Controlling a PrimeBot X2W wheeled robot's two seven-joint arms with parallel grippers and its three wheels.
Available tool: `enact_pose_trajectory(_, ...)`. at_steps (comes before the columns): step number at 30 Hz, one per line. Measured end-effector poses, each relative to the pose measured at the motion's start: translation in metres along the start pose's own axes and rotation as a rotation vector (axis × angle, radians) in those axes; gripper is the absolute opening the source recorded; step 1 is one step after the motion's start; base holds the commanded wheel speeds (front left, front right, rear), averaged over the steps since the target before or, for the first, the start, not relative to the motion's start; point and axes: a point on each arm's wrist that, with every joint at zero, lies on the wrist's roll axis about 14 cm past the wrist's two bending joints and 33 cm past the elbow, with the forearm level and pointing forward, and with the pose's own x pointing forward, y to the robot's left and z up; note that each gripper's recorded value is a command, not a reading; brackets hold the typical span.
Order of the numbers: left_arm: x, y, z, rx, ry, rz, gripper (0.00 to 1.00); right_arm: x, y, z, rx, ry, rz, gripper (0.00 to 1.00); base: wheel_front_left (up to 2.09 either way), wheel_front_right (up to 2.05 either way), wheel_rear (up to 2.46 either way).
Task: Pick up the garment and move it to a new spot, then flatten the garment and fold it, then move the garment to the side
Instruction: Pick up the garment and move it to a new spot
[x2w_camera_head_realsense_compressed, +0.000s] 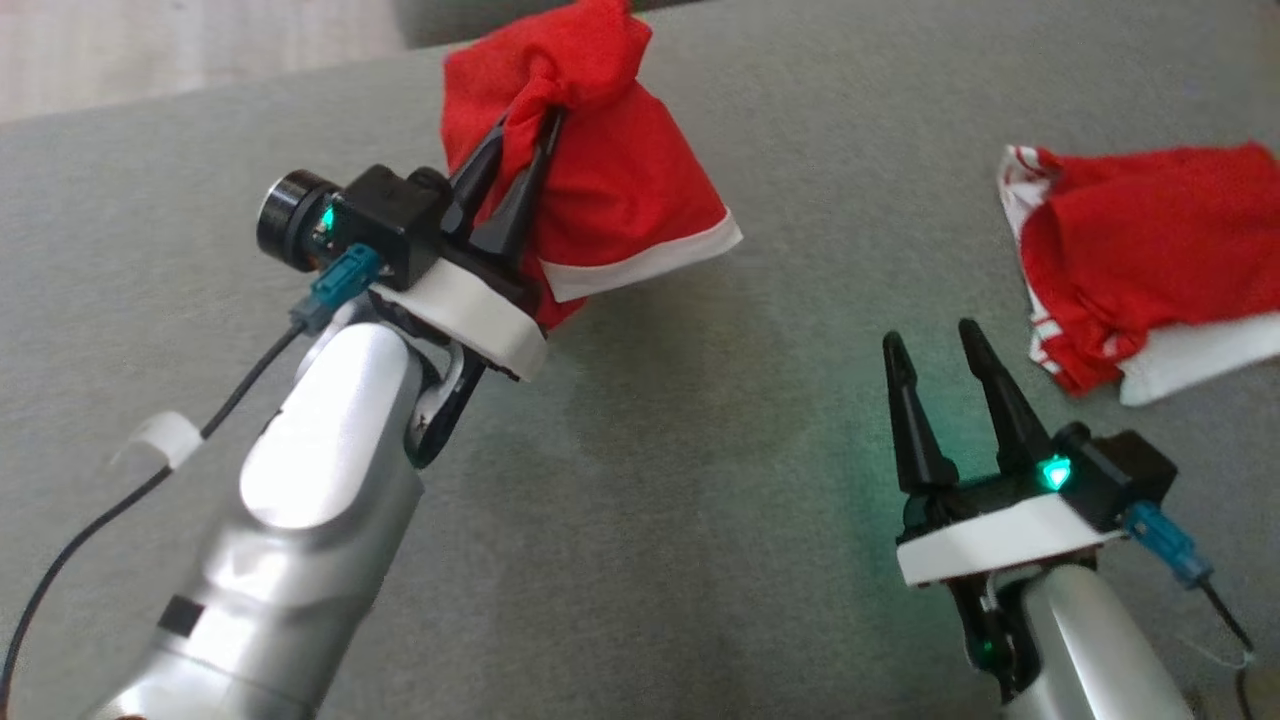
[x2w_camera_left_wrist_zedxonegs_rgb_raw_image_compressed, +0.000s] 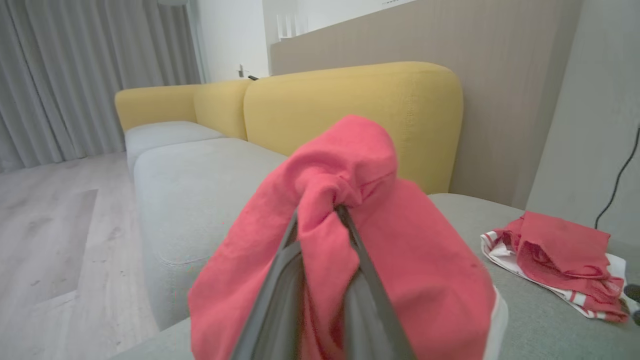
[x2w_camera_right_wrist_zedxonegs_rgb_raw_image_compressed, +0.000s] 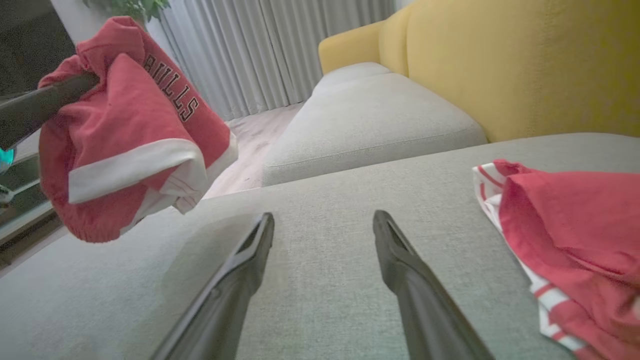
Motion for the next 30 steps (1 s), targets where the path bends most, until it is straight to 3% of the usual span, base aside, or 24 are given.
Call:
enact_pose_trajectory(1, 0.004, -0.005, -0.005, -0.010, 0.006, -0.015, 0.00, 0.000, -0.004, 0.001, 0.000, -0.002, -0.010, 1.00, 0.00, 0.00, 0.00)
enact_pose_trajectory(2, 0.008, -0.010, -0.011, -0.021, 0.018, -0.028, 0.11, 0.001, -0.007, 0.002, -0.001, -0.004, -0.020, 1.00, 0.00, 0.00, 0.00)
enact_pose_trajectory(3, 0.012, -0.014, -0.018, -0.032, 0.032, -0.034, 1.00, 0.001, -0.011, 0.003, 0.000, -0.008, -0.030, 1.00, 0.00, 0.00, 0.00)
enact_pose_trajectory(10, 0.036, -0.020, -0.043, -0.036, 0.045, -0.041, 1.00, -0.002, -0.031, 0.000, -0.002, 0.003, -0.091, 1.00, 0.00, 0.00, 0.00)
enact_pose_trajectory(17, 0.022, 0.015, -0.026, -0.018, -0.029, 0.079, 1.00, 0.009, -0.019, -0.002, -0.015, 0.004, -0.047, 1.00, 0.00, 0.00, 0.00)
enact_pose_trajectory(24, -0.042, 0.053, -0.023, -0.037, -0.051, 0.286, 1.00, 0.022, 0.006, -0.003, -0.036, 0.004, 0.035, 1.00, 0.00, 0.00, 0.00)
enact_pose_trajectory(30, -0.113, 0.050, -0.043, -0.098, -0.018, 0.436, 1.00, 0.022, 0.018, -0.027, -0.052, 0.078, 0.072, 1.00, 0.00, 0.00, 0.00)
